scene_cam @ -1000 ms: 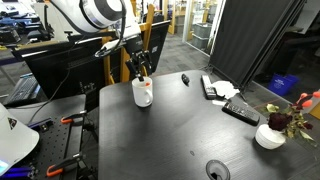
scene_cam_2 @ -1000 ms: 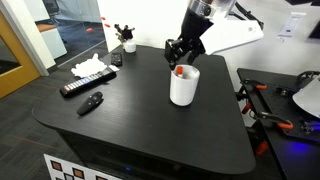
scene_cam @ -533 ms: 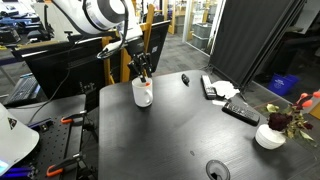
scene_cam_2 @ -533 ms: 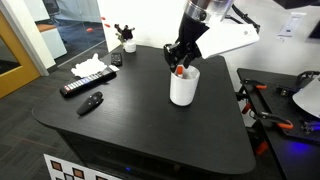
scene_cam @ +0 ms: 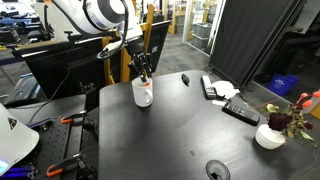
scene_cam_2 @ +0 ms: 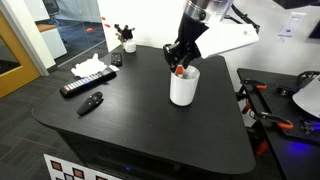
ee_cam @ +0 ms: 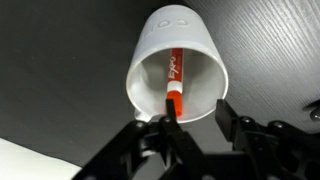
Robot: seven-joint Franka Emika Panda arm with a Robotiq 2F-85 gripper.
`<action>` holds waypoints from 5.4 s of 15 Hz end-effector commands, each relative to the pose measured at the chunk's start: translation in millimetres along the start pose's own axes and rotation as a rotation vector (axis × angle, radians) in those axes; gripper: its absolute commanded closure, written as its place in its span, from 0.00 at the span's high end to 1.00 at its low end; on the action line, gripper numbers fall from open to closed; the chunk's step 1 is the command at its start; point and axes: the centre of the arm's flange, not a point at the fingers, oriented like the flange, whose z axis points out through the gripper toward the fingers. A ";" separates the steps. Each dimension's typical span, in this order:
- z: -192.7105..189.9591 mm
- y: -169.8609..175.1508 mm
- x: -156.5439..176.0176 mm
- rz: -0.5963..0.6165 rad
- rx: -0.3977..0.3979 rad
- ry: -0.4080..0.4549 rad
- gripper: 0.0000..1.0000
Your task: Remove the orange marker from the white mug
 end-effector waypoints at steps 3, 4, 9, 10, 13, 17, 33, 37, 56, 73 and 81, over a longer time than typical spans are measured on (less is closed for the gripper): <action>-2.5 5.3 -0.3 0.006 0.021 -0.026 0.47; -2.9 6.2 -0.8 0.008 0.019 -0.027 0.43; 1.8 10.1 1.7 0.017 0.014 -0.042 0.42; 3.0 10.8 2.3 0.015 0.012 -0.046 0.42; 6.0 11.2 4.5 0.012 0.011 -0.053 0.43; 8.7 10.6 8.0 0.000 0.016 -0.053 0.42; 23.9 13.8 9.0 -0.057 0.039 -0.085 0.41; 29.3 15.5 11.0 -0.081 0.052 -0.078 0.41; -11.6 34.5 -28.6 -0.211 0.055 0.032 0.05; -147.2 69.3 23.1 -0.112 0.214 0.285 0.05; -111.2 92.1 102.8 -0.035 0.132 0.194 0.05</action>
